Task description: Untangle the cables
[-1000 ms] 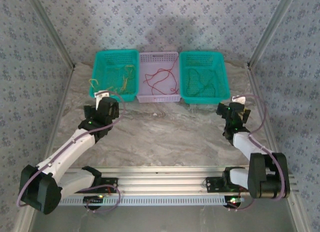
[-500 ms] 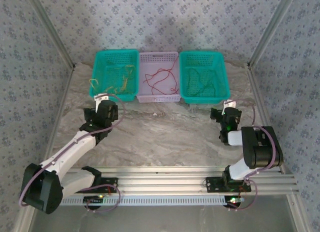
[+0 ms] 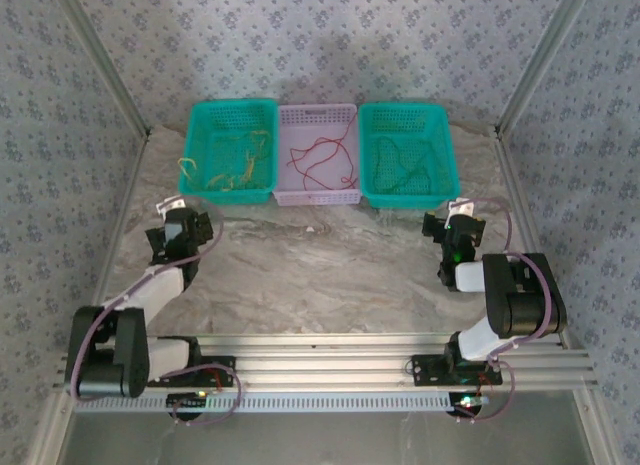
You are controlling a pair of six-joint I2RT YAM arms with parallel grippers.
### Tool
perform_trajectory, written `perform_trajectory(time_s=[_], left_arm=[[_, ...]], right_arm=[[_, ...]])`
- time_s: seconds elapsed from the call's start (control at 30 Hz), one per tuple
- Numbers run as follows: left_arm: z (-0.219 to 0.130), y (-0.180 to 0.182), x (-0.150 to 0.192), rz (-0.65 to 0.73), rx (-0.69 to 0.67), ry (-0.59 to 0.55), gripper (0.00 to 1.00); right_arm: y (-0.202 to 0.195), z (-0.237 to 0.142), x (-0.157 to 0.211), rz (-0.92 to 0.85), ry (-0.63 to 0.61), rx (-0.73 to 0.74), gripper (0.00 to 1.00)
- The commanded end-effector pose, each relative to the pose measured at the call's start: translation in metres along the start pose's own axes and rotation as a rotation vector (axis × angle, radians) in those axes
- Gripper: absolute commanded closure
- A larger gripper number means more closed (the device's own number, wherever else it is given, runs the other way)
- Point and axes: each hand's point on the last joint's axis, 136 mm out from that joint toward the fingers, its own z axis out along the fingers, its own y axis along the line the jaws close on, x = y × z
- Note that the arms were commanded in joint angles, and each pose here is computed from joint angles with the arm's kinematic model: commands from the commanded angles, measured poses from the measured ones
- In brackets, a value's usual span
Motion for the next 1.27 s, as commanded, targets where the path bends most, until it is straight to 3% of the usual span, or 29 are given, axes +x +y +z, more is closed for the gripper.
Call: perform_trajectory(time_s=[0.0,0.23,0.3,1.23], left_arm=[[0.010,-0.021,-0.020,0.039,0.094,-0.126,0.00],[0.032,-0.033,-0.003,0.043,0.140,-0.204,0.00],[0.038,-0.031,-0.001,0.022,0.158,-0.137,0.00],[0.038,-0.030,-0.001,0.017,0.172,-0.148,0.00]], right_arm=[[-0.002,0.001,-0.011,0.008,-0.035,0.014,0.00],[-0.002,0.001,-0.012,0.010,-0.035,0.010,0.00],[-0.002,0.001,-0.012,0.011,-0.035,0.011,0.00],[-0.002,0.001,-0.012,0.012,-0.035,0.009,0.00]])
